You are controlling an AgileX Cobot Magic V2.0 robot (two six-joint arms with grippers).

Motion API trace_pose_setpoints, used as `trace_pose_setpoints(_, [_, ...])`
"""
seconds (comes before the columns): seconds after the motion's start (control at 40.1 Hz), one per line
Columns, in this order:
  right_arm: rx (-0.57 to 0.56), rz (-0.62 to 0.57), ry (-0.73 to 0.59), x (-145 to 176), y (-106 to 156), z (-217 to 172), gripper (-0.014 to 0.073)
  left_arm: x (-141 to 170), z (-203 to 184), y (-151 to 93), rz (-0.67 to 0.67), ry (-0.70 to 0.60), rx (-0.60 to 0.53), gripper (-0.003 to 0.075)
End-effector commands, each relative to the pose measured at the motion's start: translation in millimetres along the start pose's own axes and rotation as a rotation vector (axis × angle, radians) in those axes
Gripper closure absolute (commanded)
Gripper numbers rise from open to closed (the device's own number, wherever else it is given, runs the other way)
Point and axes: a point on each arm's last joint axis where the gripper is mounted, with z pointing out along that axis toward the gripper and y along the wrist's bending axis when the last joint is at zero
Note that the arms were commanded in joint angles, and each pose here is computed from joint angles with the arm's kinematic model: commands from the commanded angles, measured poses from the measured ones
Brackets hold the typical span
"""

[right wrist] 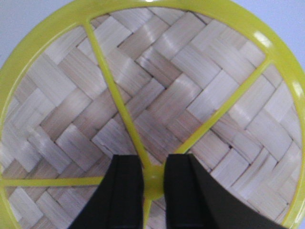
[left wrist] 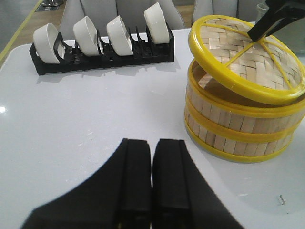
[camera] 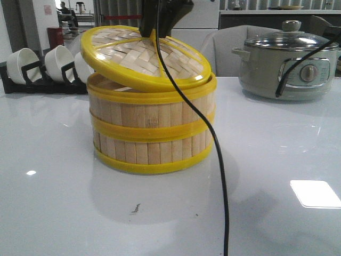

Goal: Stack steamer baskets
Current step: 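Carry the lid over the stacked baskets with the right gripper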

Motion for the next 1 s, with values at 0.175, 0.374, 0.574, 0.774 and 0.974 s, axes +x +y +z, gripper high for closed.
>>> trace_pose_setpoints(0.175, [0.001, -0.007, -0.15, -17.5, -1.2, -53.6, 0.0572, -14.2, -2.9, -1.3, -0.006, -0.094, 0.016, 0.0634])
trace_pose_setpoints(0.374, [-0.002, -0.009, -0.176, -19.3, 0.1, -66.7, 0.0572, -14.2, -2.9, -1.3, -0.006, -0.094, 0.016, 0.0634])
trace_pose_setpoints(0.574, [0.0, -0.009, -0.155, -17.2, 0.1, -68.1, 0.0572, -14.2, -2.9, -1.3, -0.006, -0.094, 0.016, 0.0634])
trace_pose_setpoints(0.774, [0.001, -0.009, -0.149, -16.8, -0.1, -66.8, 0.0572, -14.2, -2.9, -1.3, -0.006, -0.094, 0.016, 0.0634])
trace_pose_setpoints(0.974, [-0.005, -0.016, -0.136, -15.2, 4.3, -62.8, 0.0572, -14.2, -2.9, -1.3, -0.006, -0.094, 0.016, 0.0634])
